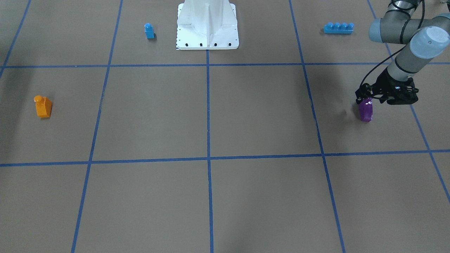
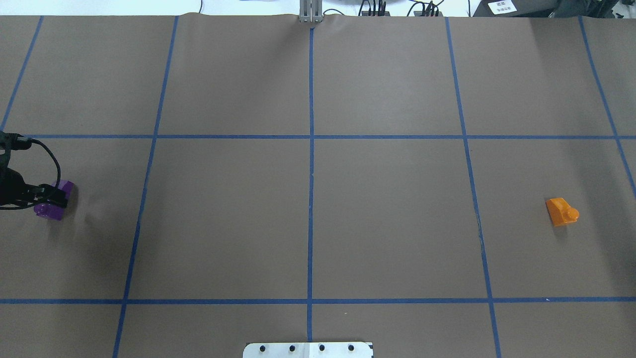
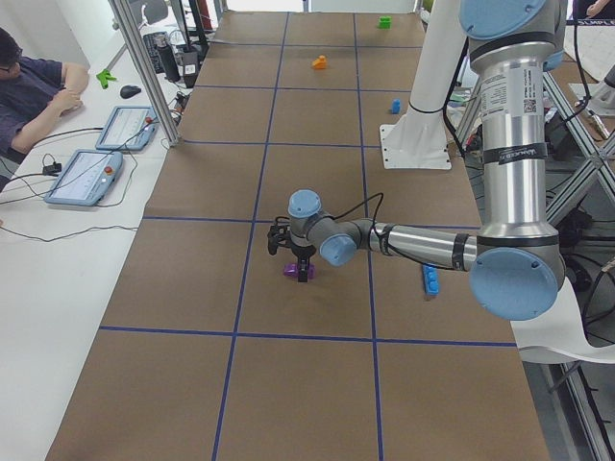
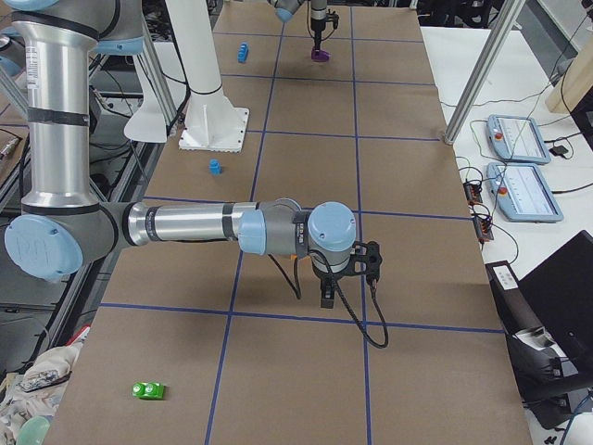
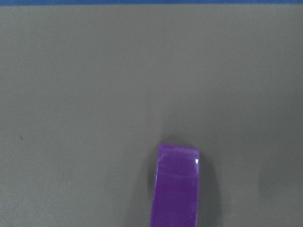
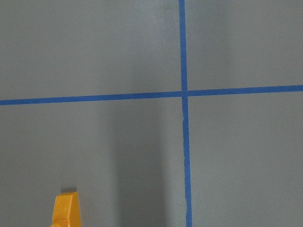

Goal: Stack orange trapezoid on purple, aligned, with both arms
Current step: 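Lower the left gripper onto the purple trapezoid and close it, then carry the purple trapezoid with the left gripper to the table center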

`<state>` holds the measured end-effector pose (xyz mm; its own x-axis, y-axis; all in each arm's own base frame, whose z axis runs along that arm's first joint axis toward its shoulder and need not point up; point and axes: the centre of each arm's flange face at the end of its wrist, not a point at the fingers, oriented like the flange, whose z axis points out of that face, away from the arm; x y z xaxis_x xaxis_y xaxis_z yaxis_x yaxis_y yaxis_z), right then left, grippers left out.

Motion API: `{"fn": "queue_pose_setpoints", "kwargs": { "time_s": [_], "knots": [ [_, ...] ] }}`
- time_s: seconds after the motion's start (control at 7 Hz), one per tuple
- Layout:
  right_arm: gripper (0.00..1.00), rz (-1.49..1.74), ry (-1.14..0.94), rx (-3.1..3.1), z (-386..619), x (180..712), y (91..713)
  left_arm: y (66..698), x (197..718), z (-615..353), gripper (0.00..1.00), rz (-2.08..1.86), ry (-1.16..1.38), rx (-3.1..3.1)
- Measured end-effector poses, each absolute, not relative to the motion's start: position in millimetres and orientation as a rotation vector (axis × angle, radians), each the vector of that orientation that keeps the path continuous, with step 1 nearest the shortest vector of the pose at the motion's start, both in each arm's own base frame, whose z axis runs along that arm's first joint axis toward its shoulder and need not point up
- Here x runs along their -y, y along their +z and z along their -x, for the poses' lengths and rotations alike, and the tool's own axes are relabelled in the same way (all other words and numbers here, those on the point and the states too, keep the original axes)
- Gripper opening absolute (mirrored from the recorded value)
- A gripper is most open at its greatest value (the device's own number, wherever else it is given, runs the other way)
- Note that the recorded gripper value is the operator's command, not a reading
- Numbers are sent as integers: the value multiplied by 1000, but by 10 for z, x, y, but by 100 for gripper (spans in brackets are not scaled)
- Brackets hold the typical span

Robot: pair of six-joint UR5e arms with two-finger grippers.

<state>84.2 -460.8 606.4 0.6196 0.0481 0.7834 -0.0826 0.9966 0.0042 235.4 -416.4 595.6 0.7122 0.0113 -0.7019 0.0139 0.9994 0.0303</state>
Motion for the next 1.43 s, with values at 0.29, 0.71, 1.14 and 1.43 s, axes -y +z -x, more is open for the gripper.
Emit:
{"fn": "queue_pose_setpoints", "kwargs": {
  "time_s": [0.29,0.71,1.14,1.43],
  "knots": [
    [100,-45,73,902,-841,4608,6041,5999,4140,-2383,0,-24,6,-773],
    [100,-50,71,907,-838,4616,6012,5892,4125,-2379,0,-17,16,-799],
    [100,-59,64,906,-834,4646,5964,5112,4334,-2377,0,-84,39,-897],
    [100,-64,53,906,-805,4656,5927,4216,4739,-2914,0,-199,87,-921]
  ]
}}
